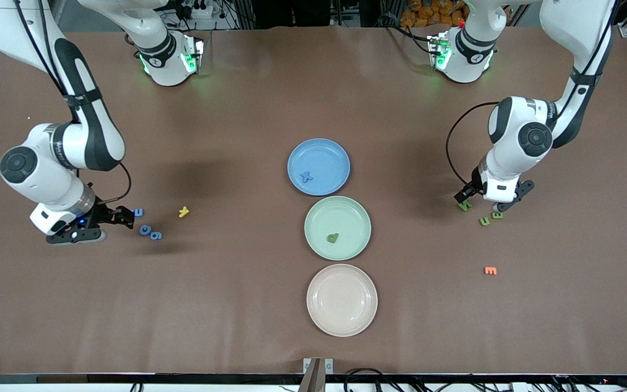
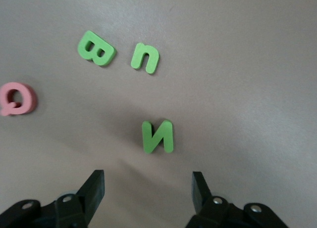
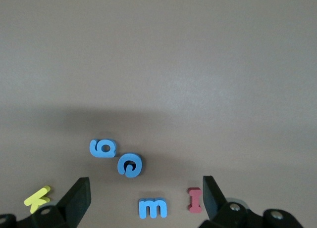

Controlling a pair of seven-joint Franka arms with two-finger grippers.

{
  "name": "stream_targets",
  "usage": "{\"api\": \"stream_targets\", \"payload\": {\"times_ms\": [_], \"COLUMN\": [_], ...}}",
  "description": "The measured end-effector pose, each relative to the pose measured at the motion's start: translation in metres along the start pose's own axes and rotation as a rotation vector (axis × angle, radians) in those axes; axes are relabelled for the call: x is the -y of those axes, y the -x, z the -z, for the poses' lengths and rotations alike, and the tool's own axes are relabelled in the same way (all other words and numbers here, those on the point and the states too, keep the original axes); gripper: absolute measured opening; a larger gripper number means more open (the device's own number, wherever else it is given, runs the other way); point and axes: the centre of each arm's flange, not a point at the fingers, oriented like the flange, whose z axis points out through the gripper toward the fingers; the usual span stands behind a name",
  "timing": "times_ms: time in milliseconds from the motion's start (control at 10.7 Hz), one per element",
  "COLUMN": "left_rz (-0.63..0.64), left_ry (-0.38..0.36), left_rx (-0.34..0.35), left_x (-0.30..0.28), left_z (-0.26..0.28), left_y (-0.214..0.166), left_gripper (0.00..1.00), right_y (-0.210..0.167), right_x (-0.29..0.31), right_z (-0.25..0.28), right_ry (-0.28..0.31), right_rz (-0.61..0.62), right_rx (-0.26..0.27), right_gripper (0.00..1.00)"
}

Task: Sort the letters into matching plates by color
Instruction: 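Grasp the green N with the left gripper while the right gripper reaches m, then carry the N to the green plate while the right gripper lowers onto m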

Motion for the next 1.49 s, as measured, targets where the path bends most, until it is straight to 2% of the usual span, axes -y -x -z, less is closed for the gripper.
{"api": "stream_targets", "payload": {"times_ms": [654,1214,1494], "left_rz": [0.027,0.042,-0.018], "left_ry": [0.063,0.083,0.089], "left_rx": [-0.032,-0.040,-0.049], "left_x": [0.005,0.010,0.007], "left_z": [-0.033,-0.048,-0.043], "left_y": [-0.008,-0.014,-0.016], "left_gripper": [0.81,0.79,0.36], "right_y": [0.044,0.056,0.057], "right_x": [-0.001,-0.006,-0.006], "right_z": [-0.041,-0.076,-0.086], "right_ry": [-0.028,-0.026,-0.025], "right_rz": [-0.018,-0.033,-0.032], "right_rx": [0.071,0.064,0.054], "right_gripper": [1.00,1.00,1.00]}}
